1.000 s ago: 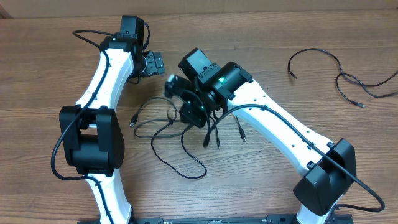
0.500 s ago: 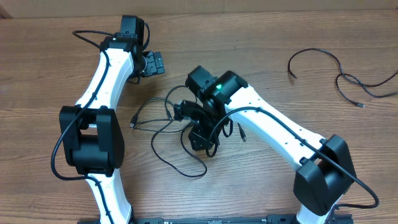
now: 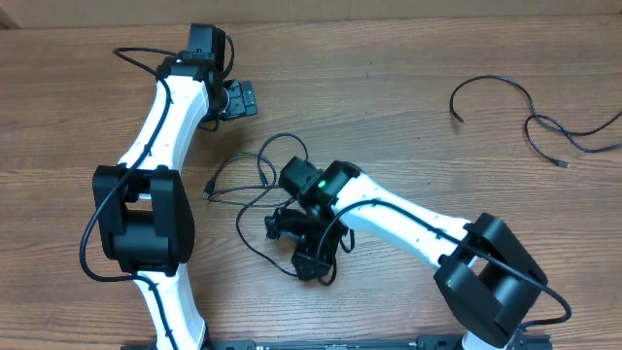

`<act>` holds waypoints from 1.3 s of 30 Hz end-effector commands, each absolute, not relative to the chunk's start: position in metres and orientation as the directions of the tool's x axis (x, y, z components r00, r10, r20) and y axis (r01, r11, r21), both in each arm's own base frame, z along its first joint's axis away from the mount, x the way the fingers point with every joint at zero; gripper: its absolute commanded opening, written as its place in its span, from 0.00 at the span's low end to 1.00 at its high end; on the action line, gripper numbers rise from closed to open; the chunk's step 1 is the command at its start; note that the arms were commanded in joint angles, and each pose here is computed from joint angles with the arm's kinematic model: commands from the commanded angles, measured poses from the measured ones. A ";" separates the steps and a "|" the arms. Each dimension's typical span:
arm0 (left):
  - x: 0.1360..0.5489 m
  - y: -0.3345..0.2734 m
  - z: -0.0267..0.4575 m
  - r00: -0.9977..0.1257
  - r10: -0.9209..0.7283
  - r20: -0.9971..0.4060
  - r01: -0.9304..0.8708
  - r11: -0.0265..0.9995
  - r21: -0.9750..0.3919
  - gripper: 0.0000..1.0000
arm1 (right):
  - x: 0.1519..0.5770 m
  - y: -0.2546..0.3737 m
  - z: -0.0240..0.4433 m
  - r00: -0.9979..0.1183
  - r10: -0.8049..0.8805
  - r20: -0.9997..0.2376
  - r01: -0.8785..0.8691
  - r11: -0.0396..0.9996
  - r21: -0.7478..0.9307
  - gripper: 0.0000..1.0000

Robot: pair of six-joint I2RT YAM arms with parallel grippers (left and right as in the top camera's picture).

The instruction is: Untangle cables

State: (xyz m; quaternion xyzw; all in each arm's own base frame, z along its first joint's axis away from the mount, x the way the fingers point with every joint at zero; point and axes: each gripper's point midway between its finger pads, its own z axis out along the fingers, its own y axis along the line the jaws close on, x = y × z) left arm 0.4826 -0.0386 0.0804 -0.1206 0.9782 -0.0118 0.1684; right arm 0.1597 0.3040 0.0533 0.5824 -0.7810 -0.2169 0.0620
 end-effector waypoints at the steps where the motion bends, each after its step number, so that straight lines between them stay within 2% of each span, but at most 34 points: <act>1: 0.483 -0.037 0.073 -0.918 -0.237 -0.317 -0.235 0.971 -0.047 1.00 | 0.151 0.309 0.049 -0.277 -0.942 -0.191 -0.895 0.181 0.408 0.57; 6: 0.483 -0.037 0.073 -0.918 -0.237 -0.317 -0.235 0.971 -0.047 0.99 | 0.142 0.311 0.032 -0.233 -0.947 -0.220 -0.910 0.133 0.393 0.57; 13: 0.483 -0.037 0.073 -0.918 -0.237 -0.317 -0.235 0.971 -0.047 1.00 | 0.142 0.311 0.028 -0.234 -0.946 -0.225 -0.911 0.132 0.391 0.54; 15: 0.483 -0.037 0.073 -0.918 -0.237 -0.317 -0.235 0.971 -0.047 0.99 | 0.142 0.311 0.028 -0.233 -0.946 -0.225 -0.911 0.132 0.390 0.39; 16: 0.483 -0.037 0.073 -0.918 -0.237 -0.318 -0.234 0.971 -0.047 1.00 | 0.142 0.311 0.028 -0.233 -0.946 -0.225 -0.911 0.132 0.390 0.25; 17: 0.483 -0.037 0.073 -0.918 -0.237 -0.317 -0.234 0.971 -0.047 1.00 | 0.142 0.311 0.028 -0.233 -0.946 -0.225 -0.911 0.132 0.391 0.17; 19: 0.483 -0.037 0.073 -0.918 -0.237 -0.317 -0.234 0.971 -0.047 1.00 | 0.142 0.311 0.028 -0.233 -0.946 -0.225 -0.911 0.132 0.391 0.04; 26: 0.483 -0.037 0.073 -0.918 -0.237 -0.317 -0.235 0.971 -0.047 1.00 | 0.142 0.311 0.030 -0.238 -0.946 -0.221 -0.909 0.137 0.393 0.04; 30: 0.483 -0.038 0.073 -0.919 -0.235 -0.317 -0.232 0.972 -0.047 0.99 | 0.145 0.320 0.046 -0.262 -0.937 -0.231 -0.899 0.150 0.412 0.04; 35: 0.483 -0.038 0.073 -0.919 -0.235 -0.318 -0.232 0.971 -0.048 1.00 | 0.159 0.342 0.097 -0.256 -0.924 -0.285 -0.908 0.128 0.399 0.04; 39: 0.483 -0.038 0.073 -0.919 -0.235 -0.318 -0.232 0.971 -0.048 1.00 | 0.177 0.362 0.158 -0.234 -0.900 -0.368 -0.934 0.104 0.342 0.04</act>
